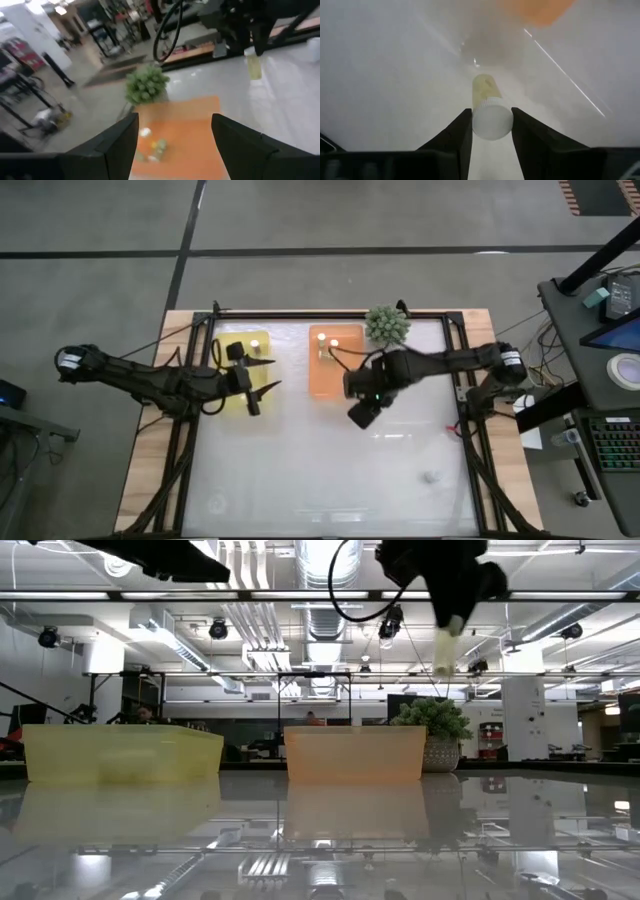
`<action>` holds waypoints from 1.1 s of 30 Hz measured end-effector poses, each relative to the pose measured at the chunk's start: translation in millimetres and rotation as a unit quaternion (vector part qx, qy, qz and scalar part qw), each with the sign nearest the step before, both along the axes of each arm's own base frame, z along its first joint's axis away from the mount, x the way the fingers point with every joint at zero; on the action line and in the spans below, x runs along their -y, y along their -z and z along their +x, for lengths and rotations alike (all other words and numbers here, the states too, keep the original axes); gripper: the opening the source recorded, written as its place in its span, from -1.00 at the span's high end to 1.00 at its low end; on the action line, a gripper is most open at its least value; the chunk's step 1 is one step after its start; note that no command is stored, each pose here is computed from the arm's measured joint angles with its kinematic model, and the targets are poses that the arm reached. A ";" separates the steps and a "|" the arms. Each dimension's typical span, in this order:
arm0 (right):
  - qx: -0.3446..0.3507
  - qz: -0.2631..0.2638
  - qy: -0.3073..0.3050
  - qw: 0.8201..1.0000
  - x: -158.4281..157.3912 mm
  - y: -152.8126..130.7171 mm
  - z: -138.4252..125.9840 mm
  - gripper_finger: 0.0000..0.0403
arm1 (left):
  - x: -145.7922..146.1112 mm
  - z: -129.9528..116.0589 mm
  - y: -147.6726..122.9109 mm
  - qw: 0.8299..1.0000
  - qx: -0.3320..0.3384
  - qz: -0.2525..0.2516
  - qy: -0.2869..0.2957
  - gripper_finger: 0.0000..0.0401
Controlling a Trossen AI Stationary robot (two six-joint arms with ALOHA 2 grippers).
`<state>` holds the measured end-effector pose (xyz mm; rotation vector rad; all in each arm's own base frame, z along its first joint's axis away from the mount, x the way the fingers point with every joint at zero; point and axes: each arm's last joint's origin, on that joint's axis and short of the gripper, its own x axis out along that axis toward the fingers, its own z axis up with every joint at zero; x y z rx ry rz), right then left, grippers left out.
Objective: Pick and place medicine bottles into bin by pill shape (circle, oval)
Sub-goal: Put the yellow tablet bottle into the orange bin
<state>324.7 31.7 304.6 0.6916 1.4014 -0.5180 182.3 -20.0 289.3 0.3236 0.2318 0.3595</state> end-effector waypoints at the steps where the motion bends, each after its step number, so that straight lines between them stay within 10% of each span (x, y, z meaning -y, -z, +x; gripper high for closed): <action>1: 0.006 -0.001 -0.003 1.000 6.3 -2.8 1.2 0.44 | -0.2 0.1 -0.6 1.000 0.000 0.009 -0.004 -0.17; 17: 0.081 -0.032 0.008 0.996 119.7 -27.8 -0.3 0.44 | -1.0 -0.5 -1.8 0.999 0.006 0.032 -0.014 -0.17; 33: 0.096 -0.055 -0.038 0.993 149.8 -9.5 21.6 0.44 | -0.9 0.7 -3.1 0.999 0.014 0.033 -0.013 -0.17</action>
